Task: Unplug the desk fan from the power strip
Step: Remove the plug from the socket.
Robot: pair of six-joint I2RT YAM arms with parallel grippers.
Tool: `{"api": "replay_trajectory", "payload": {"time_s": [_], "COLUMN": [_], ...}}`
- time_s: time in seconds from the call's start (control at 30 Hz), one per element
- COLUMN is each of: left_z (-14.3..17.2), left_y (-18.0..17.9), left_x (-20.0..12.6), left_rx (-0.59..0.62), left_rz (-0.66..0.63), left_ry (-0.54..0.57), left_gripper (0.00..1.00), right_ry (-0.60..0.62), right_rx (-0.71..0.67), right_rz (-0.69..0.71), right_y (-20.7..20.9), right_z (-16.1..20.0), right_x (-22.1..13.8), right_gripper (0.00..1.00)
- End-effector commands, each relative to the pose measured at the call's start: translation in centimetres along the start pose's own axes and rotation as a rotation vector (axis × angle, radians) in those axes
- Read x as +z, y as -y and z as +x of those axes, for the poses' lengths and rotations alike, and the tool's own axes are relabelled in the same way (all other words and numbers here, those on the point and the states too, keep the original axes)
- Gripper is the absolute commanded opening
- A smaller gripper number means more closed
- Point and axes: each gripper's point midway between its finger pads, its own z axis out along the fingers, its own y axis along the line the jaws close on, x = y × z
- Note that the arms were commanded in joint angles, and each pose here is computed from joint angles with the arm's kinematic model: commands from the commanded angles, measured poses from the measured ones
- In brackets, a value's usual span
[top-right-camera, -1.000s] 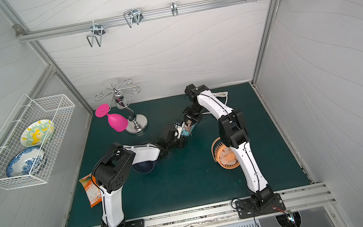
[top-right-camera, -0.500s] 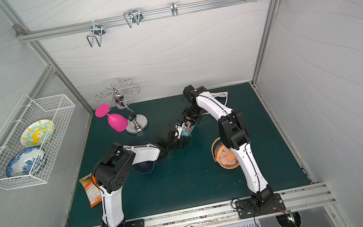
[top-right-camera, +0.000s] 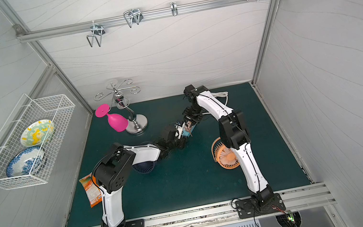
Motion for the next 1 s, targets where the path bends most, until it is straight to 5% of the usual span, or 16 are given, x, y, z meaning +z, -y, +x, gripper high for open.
{"api": "replay_trajectory", "payload": {"time_s": [0.0, 0.23, 0.53, 0.8, 0.97], "left_z": [2.6, 3.3, 2.9, 3.4, 3.4], "left_y": [0.8, 0.7, 0.7, 0.7, 0.7], "left_x": [0.2, 0.0, 0.1, -0.2, -0.1], "left_rx": [0.003, -0.002, 0.008, 0.003, 0.005], "left_rz": [0.026, 0.026, 0.023, 0.026, 0.024], "left_ry": [-0.084, -0.094, -0.095, -0.101, -0.104], "left_gripper": [0.02, 0.02, 0.01, 0.01, 0.0], "right_ry": [-0.03, 0.014, -0.032, 0.025, 0.016], "right_rx": [-0.05, 0.045, -0.092, 0.026, -0.02], "right_rz": [-0.088, -0.125, -0.088, -0.128, -0.122], "right_y": [-2.4, -1.3, -3.0, -1.4, -2.2], "right_z": [2.0, -1.5, 3.7, -1.2, 0.4], "right_x": [-1.4, -3.6, -1.3, -3.9, -3.7], "right_gripper": [0.0, 0.0, 0.0, 0.0, 0.0]}}
